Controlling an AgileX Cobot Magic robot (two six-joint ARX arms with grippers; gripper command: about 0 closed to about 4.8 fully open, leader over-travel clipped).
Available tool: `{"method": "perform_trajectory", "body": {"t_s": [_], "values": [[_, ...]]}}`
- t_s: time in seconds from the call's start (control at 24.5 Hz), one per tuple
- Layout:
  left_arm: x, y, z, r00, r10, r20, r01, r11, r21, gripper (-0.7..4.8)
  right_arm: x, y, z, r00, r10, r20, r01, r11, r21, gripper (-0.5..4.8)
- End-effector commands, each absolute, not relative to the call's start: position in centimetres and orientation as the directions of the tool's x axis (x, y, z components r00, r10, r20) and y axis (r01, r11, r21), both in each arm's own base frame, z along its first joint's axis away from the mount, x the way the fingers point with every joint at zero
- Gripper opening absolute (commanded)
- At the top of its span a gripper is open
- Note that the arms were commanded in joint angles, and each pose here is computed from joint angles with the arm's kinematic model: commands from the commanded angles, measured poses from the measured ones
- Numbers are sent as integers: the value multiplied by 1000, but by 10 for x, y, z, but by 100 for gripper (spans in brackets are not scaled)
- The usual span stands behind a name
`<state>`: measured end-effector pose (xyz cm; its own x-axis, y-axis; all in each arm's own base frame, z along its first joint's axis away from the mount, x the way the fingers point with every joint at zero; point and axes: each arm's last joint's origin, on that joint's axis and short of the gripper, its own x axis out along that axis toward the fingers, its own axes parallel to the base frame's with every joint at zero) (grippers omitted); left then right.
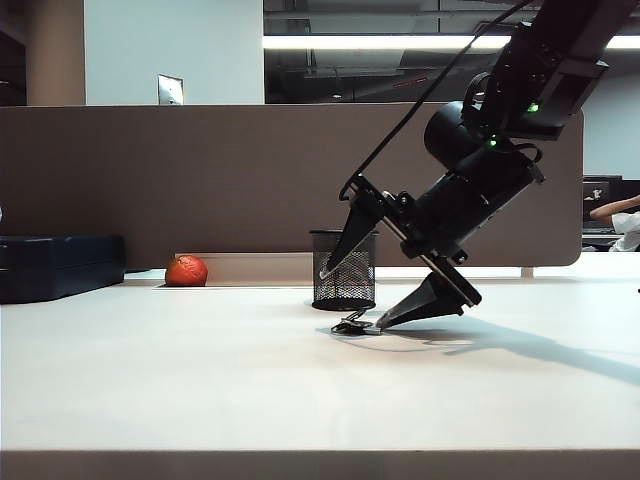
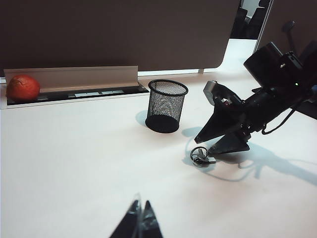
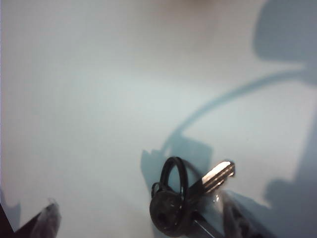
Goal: Pick up a bunch of keys from the table, then put them into the black basket.
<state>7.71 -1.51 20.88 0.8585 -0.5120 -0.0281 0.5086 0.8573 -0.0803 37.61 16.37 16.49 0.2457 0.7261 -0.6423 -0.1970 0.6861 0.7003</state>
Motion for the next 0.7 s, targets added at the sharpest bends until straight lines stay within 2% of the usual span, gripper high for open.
{"method": "perform_trajectory", "body": {"t_s": [0.04,0.08,0.16,0.41,0.57,0.7], "values": [[77,-15,211,857,-515,-20,513,856,-71,-5,377,165,164,249,723,-645,-195,690,697,382],[77,-15,211,857,-515,-20,513,856,-71,-6,377,165,164,250,722,-645,-196,690,697,337],[77,-15,211,857,-515,-20,513,856,-71,-5,377,165,165,253,724,-642,-200,688,697,304],[77,-15,211,857,-515,-20,512,856,-71,-5,377,164,162,261,705,-659,-186,707,682,299],[77,-15,211,857,-515,-20,512,856,-71,-5,378,165,159,258,703,-663,-182,709,681,216],[77,-15,211,857,-515,-20,512,856,-71,-6,378,164,158,257,697,-669,-176,714,677,205]]}}
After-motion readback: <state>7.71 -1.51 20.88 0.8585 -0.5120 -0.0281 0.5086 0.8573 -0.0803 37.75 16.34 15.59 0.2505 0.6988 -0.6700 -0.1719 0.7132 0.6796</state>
